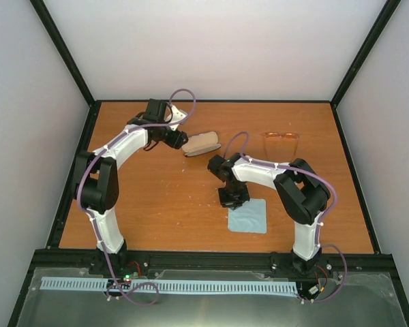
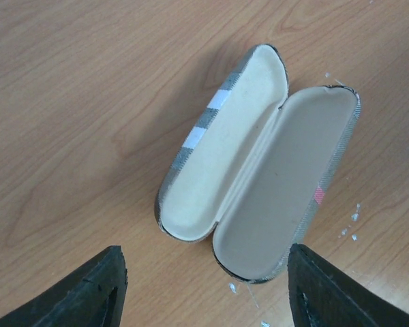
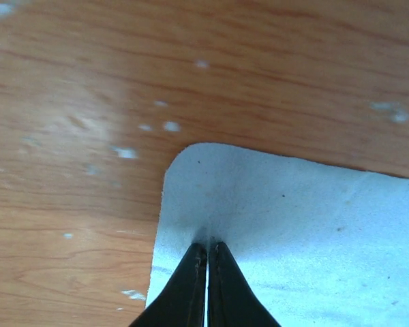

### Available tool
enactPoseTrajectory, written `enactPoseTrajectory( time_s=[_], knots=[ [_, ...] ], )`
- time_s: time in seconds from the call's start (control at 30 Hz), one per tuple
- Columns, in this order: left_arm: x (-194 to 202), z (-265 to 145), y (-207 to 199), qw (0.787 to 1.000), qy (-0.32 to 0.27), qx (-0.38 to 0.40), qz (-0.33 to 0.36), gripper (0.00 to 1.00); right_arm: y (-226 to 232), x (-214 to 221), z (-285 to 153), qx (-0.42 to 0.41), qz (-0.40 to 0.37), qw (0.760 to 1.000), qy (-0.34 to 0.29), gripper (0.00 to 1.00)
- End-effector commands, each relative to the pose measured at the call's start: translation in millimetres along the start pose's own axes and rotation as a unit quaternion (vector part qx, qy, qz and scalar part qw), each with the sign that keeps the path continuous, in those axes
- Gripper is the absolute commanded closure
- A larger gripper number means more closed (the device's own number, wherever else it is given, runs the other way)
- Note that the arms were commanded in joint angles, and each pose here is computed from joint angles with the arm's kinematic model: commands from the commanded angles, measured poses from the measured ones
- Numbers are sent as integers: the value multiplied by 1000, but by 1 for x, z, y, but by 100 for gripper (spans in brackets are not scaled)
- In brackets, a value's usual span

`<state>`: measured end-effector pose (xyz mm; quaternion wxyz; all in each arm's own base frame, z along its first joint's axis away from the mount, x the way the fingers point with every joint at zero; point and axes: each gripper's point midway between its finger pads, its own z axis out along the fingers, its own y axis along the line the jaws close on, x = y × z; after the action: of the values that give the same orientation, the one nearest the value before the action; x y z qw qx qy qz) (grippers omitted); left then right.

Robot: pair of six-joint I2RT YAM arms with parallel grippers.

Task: Organize the sunglasses
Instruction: Move the glasses cleaning cloth to the center of the board.

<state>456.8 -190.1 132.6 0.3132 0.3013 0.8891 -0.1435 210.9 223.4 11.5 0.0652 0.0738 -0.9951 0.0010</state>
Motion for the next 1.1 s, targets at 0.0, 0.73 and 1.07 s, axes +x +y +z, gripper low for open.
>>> enactPoseTrajectory(
  time_s=[0.0,0.73,1.07],
  knots=[
    [-4,-17,-4,1000,-17,-2,-8,35,37,-12,11,-35,-38,999,-2,97],
    [47,-21,-41,997,22,77,-9,43,107,-91,-37,-63,-88,993,-47,96],
    [76,-17,-74,993,45,109,7,48,34,-83,-97,-35,-26,993,-109,80]
  ],
)
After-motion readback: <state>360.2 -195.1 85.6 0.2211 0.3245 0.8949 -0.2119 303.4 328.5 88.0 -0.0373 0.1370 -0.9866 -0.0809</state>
